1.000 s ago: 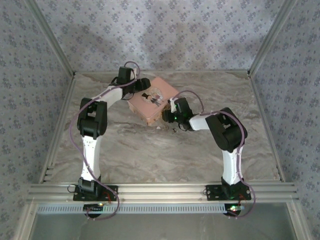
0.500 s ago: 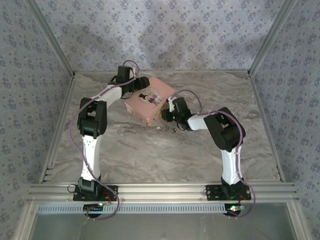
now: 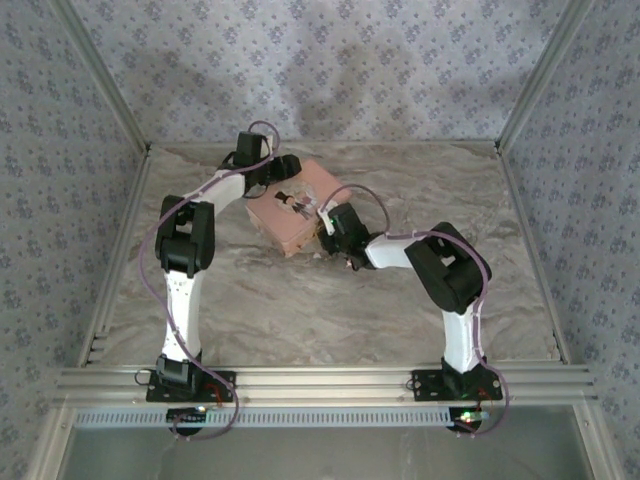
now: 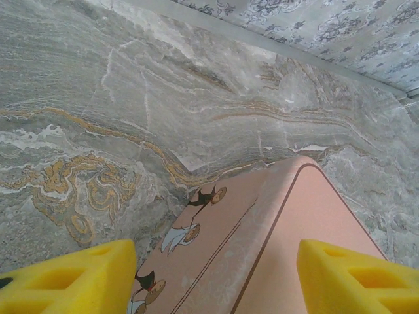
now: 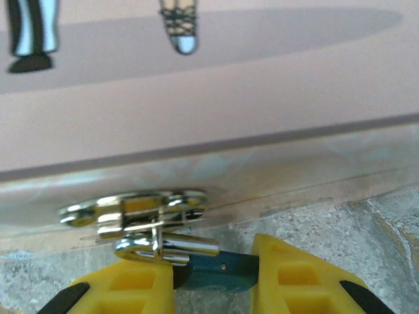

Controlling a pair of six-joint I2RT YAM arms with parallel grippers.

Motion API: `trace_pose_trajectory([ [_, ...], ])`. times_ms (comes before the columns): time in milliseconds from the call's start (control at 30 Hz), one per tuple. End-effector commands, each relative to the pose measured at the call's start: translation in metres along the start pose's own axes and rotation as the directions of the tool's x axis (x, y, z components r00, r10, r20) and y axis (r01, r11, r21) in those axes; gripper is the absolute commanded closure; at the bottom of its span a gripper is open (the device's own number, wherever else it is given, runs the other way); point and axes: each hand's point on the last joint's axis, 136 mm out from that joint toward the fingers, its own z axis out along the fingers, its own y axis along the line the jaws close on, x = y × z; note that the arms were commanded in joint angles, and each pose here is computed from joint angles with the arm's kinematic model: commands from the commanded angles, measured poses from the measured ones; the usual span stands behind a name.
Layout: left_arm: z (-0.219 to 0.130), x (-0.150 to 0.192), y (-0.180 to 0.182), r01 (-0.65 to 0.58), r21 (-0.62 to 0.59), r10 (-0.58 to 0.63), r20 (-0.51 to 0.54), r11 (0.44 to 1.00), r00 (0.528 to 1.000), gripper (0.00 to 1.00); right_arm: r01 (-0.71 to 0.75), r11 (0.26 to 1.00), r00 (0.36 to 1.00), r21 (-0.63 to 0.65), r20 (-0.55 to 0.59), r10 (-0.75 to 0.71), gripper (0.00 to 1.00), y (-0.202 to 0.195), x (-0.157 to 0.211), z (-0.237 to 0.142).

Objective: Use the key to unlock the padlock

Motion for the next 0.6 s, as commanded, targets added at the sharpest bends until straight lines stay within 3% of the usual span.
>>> trace_pose_trajectory([
  [0, 0.002, 0.008, -0.007, -0.011, 0.023, 0.012, -0.028, 1.0, 1.0, 0.34, 0.168, 0.983, 0.986, 0.078, -0.025, -0.167, 1.0, 0.0, -0.004, -0.013],
  [267, 0.003, 0.011, -0.007, 0.005, 0.032, -0.004, -0.024, 0.999, 1.0, 0.35, 0.439, 0.893, 0.898, 0.096, -0.05, -0.436, 1.0, 0.042, -0.007, -0.017],
  [567, -0.001, 0.012, -0.006, 0.0, 0.025, 0.0, -0.021, 1.0, 1.0, 0.35, 0.452, 0.892, 0.892, 0.012, 0.007, -0.452, 1.0, 0.074, -0.012, -0.036],
])
